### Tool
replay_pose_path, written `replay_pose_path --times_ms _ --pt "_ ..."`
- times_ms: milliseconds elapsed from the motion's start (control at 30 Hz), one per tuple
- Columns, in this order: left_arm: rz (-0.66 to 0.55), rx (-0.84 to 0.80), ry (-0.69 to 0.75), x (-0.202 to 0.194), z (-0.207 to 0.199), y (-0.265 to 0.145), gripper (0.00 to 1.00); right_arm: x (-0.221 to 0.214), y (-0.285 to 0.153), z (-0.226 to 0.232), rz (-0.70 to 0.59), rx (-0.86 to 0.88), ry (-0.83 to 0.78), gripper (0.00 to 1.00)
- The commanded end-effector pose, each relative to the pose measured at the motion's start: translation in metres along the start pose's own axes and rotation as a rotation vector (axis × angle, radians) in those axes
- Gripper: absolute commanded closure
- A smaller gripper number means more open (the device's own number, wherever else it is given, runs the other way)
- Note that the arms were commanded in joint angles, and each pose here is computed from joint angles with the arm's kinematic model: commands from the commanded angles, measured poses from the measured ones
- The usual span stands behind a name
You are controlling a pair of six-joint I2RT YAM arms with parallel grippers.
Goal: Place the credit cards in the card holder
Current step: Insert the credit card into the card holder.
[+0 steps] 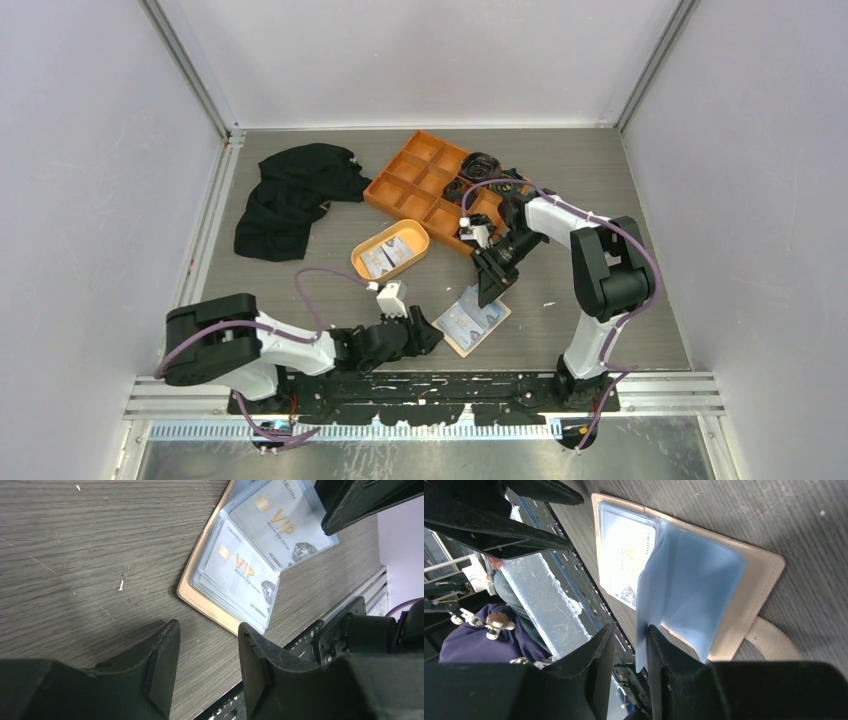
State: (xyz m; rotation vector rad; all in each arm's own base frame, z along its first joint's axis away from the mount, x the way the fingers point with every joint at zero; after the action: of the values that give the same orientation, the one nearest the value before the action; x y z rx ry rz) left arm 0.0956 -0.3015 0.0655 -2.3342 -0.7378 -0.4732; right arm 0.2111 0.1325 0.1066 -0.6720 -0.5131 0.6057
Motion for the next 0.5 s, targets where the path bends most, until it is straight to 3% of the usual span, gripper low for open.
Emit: replay_pose_path --times_ms 0,233,467 --pt "-0.033 0.011 0.057 0.011 -0.001 -0.011 0.52 0.007 -0.006 0.006 -0.022 0.031 -0.027 0.65" --pt "-0.027 -0.016 0.081 0.013 -0.008 -0.017 0.53 0.007 -0.008 0.008 -0.021 0.041 -0.037 0.74" --pt "-0.025 -0.130 0.120 0.013 -0.028 -0.013 0.52 0.006 -0.004 0.009 0.000 0.035 -0.055 0.72"
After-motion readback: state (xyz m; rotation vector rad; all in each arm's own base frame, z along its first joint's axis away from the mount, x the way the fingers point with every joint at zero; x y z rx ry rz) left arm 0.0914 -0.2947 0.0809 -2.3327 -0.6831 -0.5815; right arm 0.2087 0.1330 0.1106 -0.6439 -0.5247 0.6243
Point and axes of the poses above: each gripper's point midway between its finger pads, its own y axis out along the fingers, its own z axis along the line the jaws close on, x = y × z, the point moved 6 cm from there along -y, back along the fingers, and after that the axes turned 7 degrees about -y, right-handed, at the moved point
